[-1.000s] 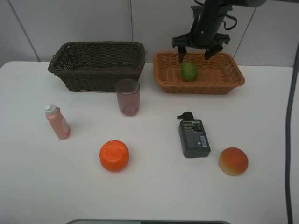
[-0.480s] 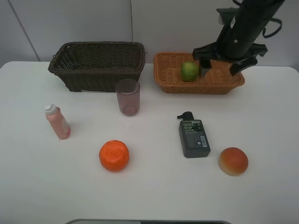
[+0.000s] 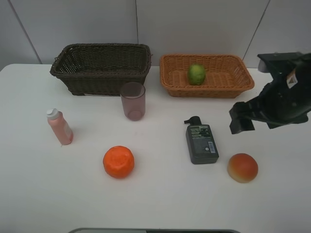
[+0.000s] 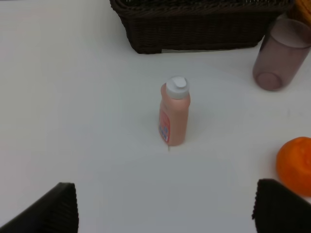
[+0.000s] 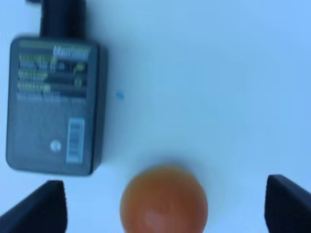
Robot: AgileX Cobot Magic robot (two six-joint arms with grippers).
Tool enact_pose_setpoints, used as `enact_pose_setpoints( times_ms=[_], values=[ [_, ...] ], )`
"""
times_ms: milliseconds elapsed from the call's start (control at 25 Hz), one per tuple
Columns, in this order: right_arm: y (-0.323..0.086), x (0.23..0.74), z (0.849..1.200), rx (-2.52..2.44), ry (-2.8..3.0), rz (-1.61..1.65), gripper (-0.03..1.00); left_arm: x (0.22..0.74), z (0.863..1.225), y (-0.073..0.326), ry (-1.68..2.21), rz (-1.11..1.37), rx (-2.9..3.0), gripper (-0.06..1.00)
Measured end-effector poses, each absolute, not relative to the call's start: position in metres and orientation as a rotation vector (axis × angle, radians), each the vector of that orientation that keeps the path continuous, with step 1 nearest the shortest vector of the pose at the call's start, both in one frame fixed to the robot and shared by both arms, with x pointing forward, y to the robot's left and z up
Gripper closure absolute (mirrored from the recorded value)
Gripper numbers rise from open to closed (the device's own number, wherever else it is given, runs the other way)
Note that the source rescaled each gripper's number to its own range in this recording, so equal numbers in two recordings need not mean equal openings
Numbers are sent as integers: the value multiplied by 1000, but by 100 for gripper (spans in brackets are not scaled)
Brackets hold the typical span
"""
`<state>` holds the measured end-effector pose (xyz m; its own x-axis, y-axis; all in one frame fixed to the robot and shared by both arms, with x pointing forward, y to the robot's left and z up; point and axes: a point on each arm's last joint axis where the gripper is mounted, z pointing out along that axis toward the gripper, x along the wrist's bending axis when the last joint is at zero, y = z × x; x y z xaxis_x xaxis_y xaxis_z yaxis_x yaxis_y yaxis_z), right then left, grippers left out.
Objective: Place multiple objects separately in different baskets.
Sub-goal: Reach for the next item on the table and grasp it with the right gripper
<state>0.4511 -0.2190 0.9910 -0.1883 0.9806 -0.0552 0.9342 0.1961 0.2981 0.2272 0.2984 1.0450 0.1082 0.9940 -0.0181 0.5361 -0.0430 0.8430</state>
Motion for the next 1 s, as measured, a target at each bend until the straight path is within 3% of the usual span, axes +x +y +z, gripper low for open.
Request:
enact_pose_setpoints(
  times_ms=[360,1000],
  values=[
    [-198,435,967,1848,2297,341,23,227,1045,298,1515,811,1672,3],
    [-207,442,950,2127,2062,208,23,227,1045,298,1515,811,1672,3]
  ],
)
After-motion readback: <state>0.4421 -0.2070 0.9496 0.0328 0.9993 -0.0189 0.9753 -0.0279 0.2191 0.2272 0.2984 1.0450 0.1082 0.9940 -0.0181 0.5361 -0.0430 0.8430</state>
